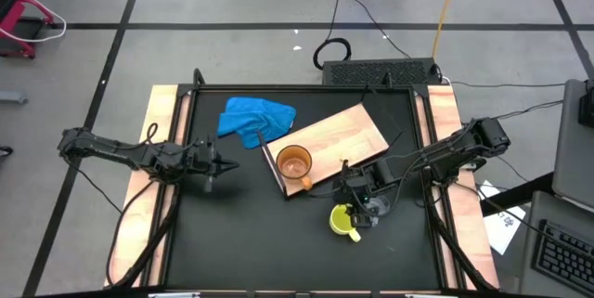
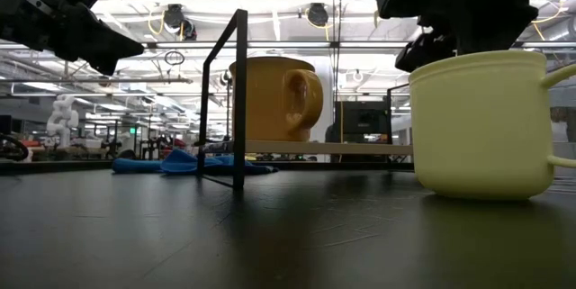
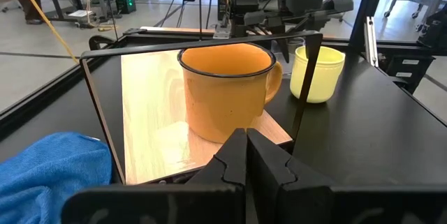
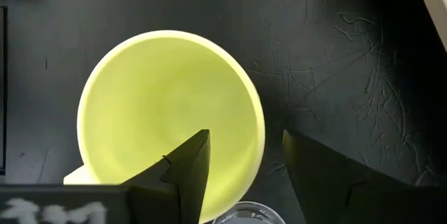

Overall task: Stack small to large cups/mugs on shelf
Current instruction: Put the yellow mug on the shelf

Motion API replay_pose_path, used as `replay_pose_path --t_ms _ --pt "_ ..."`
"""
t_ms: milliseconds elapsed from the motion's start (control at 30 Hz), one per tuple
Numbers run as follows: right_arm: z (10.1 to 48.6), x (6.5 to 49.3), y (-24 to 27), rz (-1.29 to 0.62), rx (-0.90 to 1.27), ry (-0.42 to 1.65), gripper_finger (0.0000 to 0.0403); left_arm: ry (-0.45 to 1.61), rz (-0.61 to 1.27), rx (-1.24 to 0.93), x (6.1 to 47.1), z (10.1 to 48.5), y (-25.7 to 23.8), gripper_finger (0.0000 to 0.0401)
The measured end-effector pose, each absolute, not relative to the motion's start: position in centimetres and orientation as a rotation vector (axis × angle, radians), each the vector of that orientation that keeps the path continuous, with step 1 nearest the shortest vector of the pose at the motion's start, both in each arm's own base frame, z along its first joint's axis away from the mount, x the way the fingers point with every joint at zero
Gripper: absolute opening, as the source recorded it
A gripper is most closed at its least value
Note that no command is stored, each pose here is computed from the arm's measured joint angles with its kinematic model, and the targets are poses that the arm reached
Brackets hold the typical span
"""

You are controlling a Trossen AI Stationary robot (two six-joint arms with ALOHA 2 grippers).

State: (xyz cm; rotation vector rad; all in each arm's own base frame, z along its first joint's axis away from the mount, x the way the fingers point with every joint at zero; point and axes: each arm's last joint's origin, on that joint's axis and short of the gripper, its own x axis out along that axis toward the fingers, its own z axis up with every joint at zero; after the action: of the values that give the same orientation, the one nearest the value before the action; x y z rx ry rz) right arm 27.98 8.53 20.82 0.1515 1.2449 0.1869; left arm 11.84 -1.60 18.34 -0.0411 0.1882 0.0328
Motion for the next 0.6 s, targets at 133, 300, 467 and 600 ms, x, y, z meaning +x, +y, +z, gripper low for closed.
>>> replay_pose_path --t_ms 133,300,467,600 --pt "20.82 27.98 8.53 0.192 0.145 1.244 0.0135 0.188 0.033 -0.041 11.84 18.34 -1.60 0.0015" --pt "20.82 27.98 8.54 0.194 0.147 1.245 0.0075 0.188 0.033 -0.041 11.84 18.34 -1.60 0.0015" --pt "20.82 27.98 8.53 0.193 0.149 1.245 0.0018 0.188 0.033 -0.041 11.84 18.34 -1.60 0.0015" --pt "20.81 27.96 8.52 0.191 0.151 1.248 0.0007 0.188 0.033 -0.041 11.84 18.34 -1.60 0.0015"
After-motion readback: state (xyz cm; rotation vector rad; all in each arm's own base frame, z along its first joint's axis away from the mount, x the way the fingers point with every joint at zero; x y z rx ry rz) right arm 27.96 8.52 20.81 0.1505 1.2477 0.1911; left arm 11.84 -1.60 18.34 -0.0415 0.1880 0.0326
